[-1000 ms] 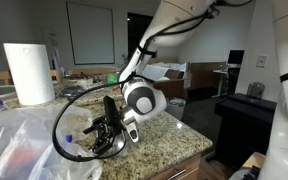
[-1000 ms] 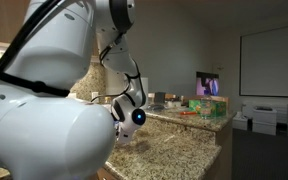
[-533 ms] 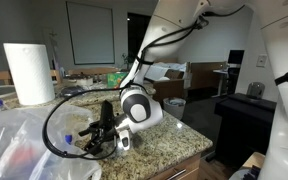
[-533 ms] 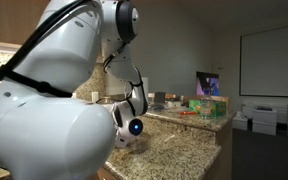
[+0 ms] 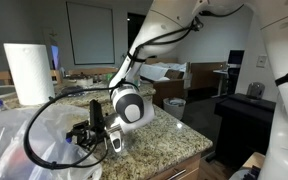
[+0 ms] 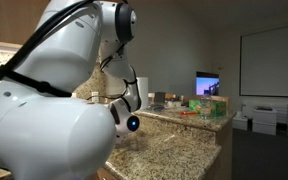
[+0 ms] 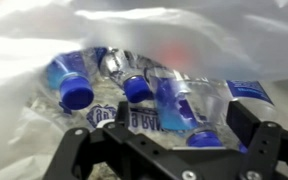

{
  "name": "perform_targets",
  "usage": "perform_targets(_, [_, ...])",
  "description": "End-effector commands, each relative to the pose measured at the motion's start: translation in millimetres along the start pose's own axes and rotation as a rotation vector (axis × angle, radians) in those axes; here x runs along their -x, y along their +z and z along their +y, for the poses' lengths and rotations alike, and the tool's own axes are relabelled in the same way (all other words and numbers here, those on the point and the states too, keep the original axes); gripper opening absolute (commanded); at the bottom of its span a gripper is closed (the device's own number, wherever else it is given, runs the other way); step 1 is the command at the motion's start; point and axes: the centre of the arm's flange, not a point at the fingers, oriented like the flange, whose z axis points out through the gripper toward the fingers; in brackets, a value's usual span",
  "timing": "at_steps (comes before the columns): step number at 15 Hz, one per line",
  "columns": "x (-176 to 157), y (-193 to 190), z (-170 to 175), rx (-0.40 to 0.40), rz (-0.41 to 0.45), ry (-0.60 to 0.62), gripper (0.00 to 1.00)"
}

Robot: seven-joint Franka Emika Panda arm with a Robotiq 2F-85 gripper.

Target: Pick up the bottle from the plastic bag and put it on the countertop.

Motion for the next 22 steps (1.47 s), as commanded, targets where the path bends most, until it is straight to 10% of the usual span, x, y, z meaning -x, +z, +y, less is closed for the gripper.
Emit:
perform_targets(1, [-6.0, 7.0, 13.5, 0.084, 0.023, 0.012, 1.00])
perform_targets(12, [-21.5, 27.6, 45.1, 0.017, 0.087, 0.044, 1.00])
perform_targets(13, [-21.2, 29.2, 45.1, 0.004, 0.095, 0.043, 0.75])
perform_targets(22, [-17.2, 38.9, 46.2, -0.094, 0.169, -0.034, 0.20])
